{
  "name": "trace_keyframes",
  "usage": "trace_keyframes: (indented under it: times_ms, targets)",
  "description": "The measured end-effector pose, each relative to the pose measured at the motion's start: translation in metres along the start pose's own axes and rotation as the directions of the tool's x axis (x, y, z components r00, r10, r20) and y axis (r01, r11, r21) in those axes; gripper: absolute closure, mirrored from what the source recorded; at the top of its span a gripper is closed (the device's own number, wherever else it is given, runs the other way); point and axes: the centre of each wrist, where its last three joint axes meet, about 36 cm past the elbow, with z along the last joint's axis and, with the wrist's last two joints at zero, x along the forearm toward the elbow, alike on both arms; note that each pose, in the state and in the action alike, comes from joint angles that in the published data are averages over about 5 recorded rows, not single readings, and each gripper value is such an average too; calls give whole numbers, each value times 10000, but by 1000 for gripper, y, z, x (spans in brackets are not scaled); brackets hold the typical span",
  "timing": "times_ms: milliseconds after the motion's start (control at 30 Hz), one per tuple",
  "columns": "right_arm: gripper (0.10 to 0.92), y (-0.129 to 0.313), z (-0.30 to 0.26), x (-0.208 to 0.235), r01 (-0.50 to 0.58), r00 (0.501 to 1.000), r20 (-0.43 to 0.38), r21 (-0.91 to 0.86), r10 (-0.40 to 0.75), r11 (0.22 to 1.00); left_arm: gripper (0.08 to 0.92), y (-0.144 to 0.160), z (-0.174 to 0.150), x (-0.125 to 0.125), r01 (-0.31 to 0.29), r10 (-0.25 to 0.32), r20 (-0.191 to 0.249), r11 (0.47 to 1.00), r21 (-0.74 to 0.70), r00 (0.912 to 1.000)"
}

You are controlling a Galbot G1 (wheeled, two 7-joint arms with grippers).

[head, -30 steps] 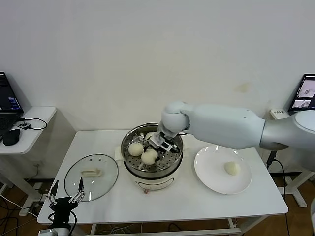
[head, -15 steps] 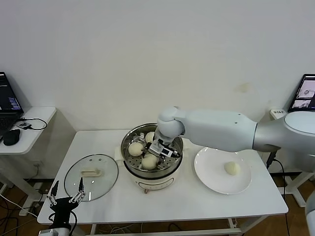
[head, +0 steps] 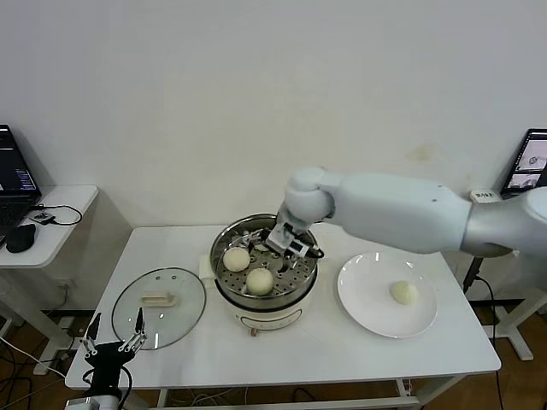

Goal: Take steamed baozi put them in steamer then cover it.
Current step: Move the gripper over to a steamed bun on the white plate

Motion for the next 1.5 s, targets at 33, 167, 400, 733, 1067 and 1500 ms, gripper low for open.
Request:
trace_keyframes:
  times_ms: [33,167,400,733,1067,1500]
  targets:
    - [200,4,4,6,-56,10000,-53,-331,54,9994,177,0,0,0,-18,18,2,10000,-6,10000]
    - [200,26,23,29,-264,9992,-356,-1738,205,9844,177,-1,0,-2,-106,106,11,9999,-22,9999]
    - [200,87,63,58,-587,9937,-1109,-4082,144,9110,177,-3,-1,-4,-277,277,54,9996,-61,9996]
    - [200,193,115,65,-872,9761,-2096,-6206,-577,7792,177,-4,0,-5,-408,408,4,9991,-113,9992]
    - [200,272,145,32,-703,9570,-2431,-7236,-1582,6867,177,0,0,-5,-402,401,-73,9989,-244,9992]
    - [200,312,166,-16,-463,9421,-2463,-7677,-2277,6392,177,6,0,-1,-281,275,-166,9989,-367,9995]
